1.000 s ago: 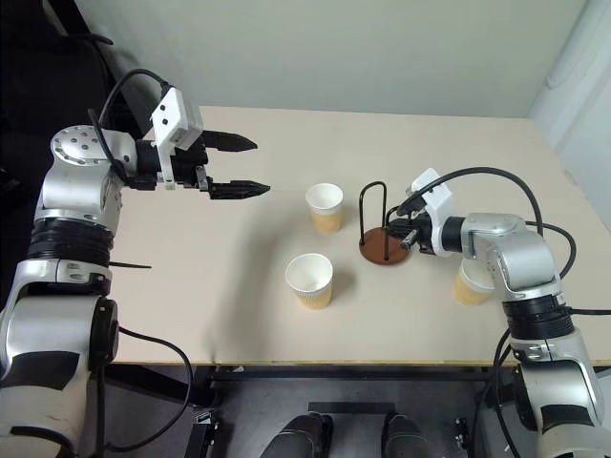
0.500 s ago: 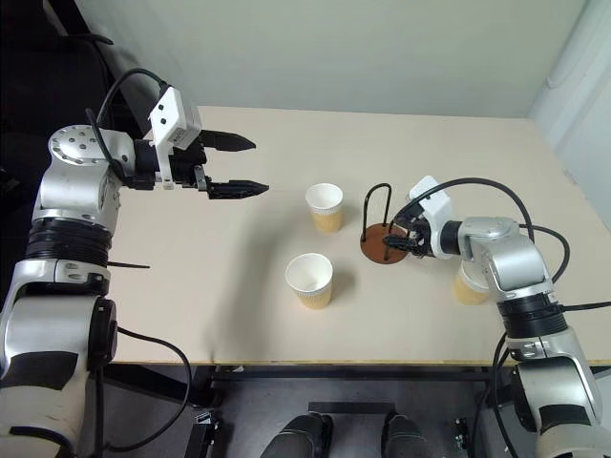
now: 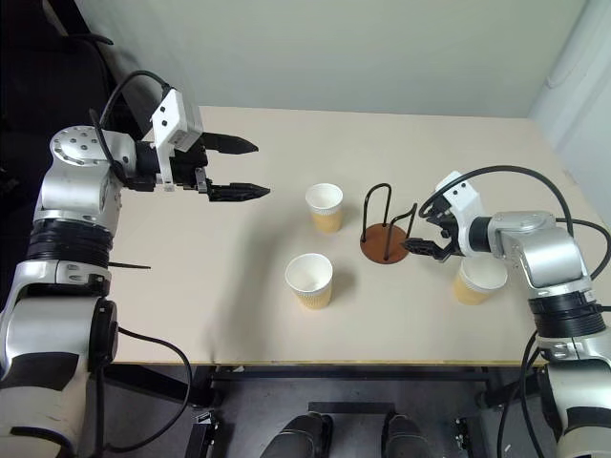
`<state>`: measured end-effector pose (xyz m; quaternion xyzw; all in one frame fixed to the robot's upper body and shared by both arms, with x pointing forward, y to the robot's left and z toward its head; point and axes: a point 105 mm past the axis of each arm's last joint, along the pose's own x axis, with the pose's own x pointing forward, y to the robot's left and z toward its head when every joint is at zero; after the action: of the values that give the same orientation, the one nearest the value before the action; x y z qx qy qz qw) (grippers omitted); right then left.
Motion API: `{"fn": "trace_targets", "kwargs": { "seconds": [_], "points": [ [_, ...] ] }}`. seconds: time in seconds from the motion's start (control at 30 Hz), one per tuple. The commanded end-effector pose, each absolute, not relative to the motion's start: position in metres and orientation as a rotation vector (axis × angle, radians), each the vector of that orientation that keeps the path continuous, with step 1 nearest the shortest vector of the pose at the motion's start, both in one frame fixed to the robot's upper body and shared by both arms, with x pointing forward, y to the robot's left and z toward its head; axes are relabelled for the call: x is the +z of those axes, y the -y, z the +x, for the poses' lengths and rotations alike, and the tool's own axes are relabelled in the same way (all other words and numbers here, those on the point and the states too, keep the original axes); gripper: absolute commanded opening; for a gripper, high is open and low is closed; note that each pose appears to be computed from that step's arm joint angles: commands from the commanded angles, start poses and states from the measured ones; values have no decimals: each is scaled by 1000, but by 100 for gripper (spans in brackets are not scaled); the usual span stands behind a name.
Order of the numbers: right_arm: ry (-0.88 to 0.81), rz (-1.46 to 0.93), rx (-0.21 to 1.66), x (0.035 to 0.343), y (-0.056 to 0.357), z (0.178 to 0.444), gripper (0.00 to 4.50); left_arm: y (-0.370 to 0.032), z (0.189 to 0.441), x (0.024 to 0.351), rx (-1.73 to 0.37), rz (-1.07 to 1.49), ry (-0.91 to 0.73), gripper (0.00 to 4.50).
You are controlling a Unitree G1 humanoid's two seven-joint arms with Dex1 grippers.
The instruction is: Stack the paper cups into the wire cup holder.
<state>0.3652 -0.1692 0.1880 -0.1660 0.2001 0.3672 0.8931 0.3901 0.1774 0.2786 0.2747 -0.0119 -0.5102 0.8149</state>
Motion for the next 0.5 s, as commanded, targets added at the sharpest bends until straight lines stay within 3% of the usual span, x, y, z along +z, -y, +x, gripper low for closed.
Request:
{"fn": "trace_targets", "kwargs": {
  "seconds": [0.03,0.3,0.5],
  "points": [
    [-355,-337,777,215,168,357,448,-172,386,288,-1114,598,65,450],
    [-322,-314,798,238,173,343,448,-168,390,287,-1119,597,63,450],
    [-216,-471,879,261,168,326,448,-178,410,287,-949,782,61,450]
  ]
}}
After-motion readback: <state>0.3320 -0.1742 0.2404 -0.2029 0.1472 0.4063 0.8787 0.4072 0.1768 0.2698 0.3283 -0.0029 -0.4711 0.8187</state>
